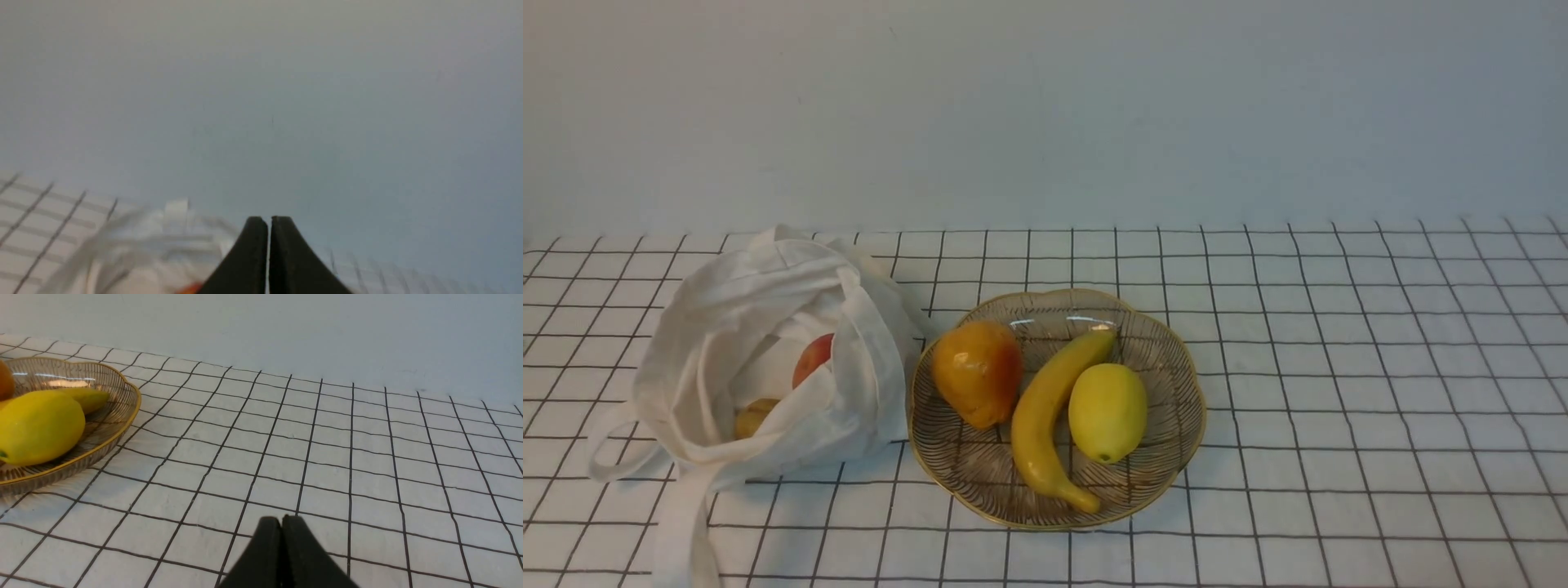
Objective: Take the fruit out of the bag on the white checkered tablecloth and place them on the plate.
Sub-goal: 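Reach into the cloth bag and grasp the kiwi with the left gripper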
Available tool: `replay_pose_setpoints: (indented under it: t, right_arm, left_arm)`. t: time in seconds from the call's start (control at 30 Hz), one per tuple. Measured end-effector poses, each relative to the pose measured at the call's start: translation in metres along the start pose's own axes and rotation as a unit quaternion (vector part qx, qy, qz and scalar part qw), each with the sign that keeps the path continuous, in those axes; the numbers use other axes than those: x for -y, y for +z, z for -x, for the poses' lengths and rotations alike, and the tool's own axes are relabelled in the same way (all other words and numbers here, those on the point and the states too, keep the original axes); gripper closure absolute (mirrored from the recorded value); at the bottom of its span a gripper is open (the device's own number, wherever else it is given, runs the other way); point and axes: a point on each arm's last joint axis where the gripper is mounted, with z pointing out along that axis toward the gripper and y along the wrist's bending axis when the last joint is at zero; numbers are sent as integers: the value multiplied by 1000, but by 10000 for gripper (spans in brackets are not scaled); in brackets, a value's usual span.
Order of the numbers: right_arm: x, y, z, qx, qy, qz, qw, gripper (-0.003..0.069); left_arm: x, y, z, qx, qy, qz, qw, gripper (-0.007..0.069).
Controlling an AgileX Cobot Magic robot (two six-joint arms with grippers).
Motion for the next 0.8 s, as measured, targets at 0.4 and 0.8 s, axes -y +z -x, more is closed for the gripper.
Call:
replay_pose_setpoints:
  t: [0.4, 0.8]
  right_arm:
    - [0, 0, 0, 0, 0, 0, 1000, 673]
    - [0, 0, 0, 0, 0, 0, 1000, 673]
  left_arm:
    - [-5, 135, 20, -342, 40, 4, 939, 633]
    - [-56, 229, -6, -488, 89, 48, 867, 633]
